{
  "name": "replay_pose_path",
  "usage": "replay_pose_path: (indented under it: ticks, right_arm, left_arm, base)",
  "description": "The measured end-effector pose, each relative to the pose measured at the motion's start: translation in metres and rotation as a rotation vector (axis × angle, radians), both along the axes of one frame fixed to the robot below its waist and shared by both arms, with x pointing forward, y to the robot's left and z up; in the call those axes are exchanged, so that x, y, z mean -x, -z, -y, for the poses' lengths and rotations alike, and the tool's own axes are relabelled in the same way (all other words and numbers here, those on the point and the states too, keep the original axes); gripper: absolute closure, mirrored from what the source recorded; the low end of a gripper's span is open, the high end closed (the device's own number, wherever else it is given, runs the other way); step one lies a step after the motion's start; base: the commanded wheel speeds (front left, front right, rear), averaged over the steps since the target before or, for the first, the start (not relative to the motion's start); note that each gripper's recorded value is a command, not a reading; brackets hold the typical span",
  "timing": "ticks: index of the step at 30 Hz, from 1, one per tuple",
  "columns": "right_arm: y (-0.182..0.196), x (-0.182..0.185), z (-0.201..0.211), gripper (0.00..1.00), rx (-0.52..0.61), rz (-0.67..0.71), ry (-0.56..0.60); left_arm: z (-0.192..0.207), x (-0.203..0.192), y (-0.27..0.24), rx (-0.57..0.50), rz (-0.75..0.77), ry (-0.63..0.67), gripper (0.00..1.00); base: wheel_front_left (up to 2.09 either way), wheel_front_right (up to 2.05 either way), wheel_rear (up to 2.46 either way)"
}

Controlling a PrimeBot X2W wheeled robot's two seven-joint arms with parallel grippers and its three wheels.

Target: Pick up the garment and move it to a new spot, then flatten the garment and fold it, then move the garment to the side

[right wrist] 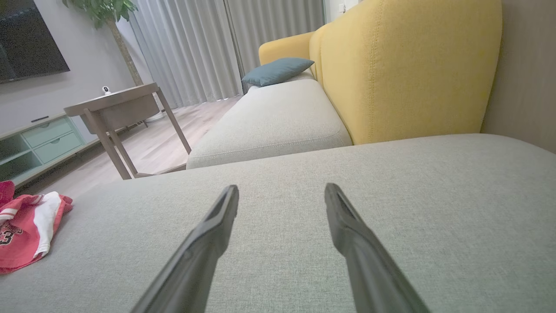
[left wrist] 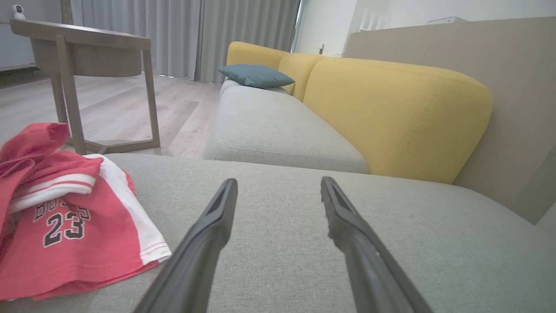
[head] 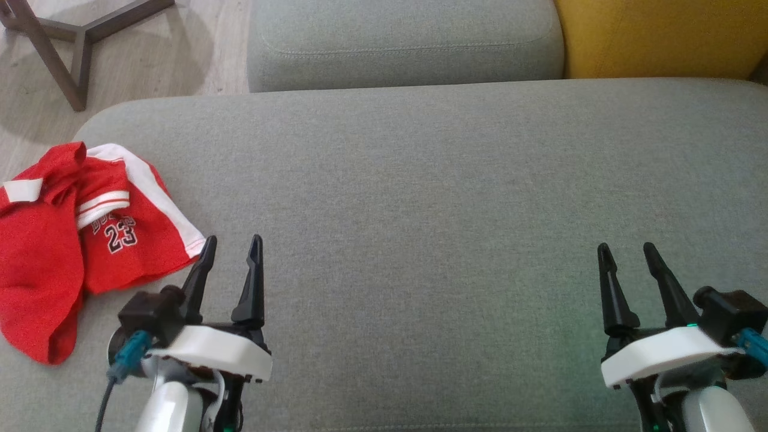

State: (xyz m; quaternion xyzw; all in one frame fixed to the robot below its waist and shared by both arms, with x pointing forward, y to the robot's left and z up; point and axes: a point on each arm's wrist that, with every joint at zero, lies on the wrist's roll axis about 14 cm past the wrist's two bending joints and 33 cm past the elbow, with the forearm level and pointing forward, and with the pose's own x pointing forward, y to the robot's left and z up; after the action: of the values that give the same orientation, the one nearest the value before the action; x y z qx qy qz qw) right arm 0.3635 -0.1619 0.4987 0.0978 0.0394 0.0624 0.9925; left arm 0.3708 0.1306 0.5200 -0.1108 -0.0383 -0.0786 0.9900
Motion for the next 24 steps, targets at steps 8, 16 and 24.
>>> replay_pose_path:
  ticks: [8, 16, 24]
  right_arm:
    - [-0.002, -0.001, -0.003, 0.00, 0.078, 0.021, -0.011]
    - [-0.003, -0.001, -0.005, 0.00, 0.141, 0.035, -0.018]
    - [-0.003, -0.002, -0.003, 0.00, 0.117, 0.035, -0.002]
  left_arm:
    - [-0.001, 0.002, -0.001, -0.085, 0.029, -0.011, 0.00]
    - [0.001, 0.002, 0.002, -0.151, 0.037, -0.006, 0.00]
    - [0.000, 0.003, 0.011, -0.140, 0.006, -0.010, 0.00]
  base:
    - [0.00, 0.00, 0.00]
    - [0.00, 0.00, 0.00]
    - [0.00, 0.00, 0.00]
